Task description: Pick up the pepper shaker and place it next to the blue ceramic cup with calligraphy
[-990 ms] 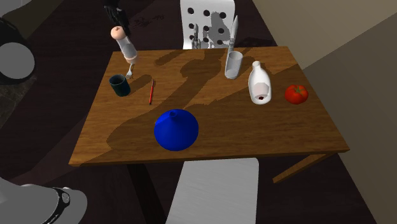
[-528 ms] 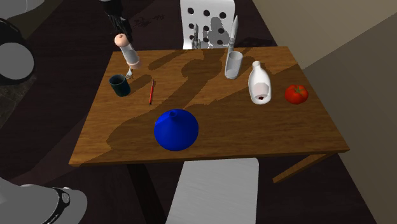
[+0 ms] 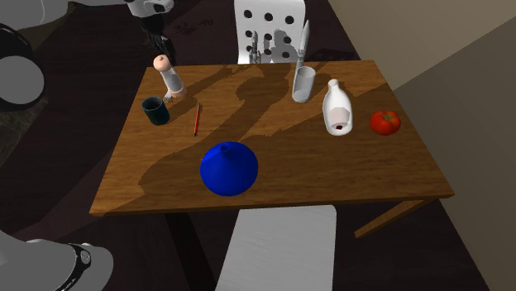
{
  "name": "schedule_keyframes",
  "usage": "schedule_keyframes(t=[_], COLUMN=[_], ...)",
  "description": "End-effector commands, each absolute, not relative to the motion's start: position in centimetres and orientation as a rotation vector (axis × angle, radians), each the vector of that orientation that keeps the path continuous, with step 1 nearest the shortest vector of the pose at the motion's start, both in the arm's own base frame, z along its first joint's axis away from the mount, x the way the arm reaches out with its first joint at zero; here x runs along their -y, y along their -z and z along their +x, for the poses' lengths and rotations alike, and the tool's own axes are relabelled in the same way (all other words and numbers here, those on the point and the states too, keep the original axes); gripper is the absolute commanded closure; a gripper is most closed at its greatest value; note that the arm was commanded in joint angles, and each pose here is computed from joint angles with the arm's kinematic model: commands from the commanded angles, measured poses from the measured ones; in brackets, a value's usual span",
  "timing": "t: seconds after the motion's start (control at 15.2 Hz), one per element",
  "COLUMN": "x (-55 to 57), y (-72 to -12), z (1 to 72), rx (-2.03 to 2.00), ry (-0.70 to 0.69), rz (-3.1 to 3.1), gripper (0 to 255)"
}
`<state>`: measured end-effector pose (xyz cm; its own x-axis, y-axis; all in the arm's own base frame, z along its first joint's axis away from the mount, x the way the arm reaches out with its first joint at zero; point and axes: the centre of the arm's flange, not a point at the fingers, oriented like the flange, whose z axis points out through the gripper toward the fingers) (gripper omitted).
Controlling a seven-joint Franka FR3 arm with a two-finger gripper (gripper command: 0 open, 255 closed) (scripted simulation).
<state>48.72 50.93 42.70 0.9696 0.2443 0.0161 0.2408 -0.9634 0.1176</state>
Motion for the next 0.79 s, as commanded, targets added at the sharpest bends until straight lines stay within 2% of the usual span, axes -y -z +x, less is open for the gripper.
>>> schedule_keyframes(t=[0.0,0.59,0.66,0.73], x=[-51.0,-51.0,-51.0,-51.0], y=[-41.6,-40.5,-40.5,-40.5], z=[48.7,48.7,48.7,48.7], rx=[-0.371,-0.371,-0.371,-0.371], ry=[-0.047,-0.047,-0.047,-0.047], rz=[3.004,3.004,3.004,3.004], gripper=[255,255,0,0])
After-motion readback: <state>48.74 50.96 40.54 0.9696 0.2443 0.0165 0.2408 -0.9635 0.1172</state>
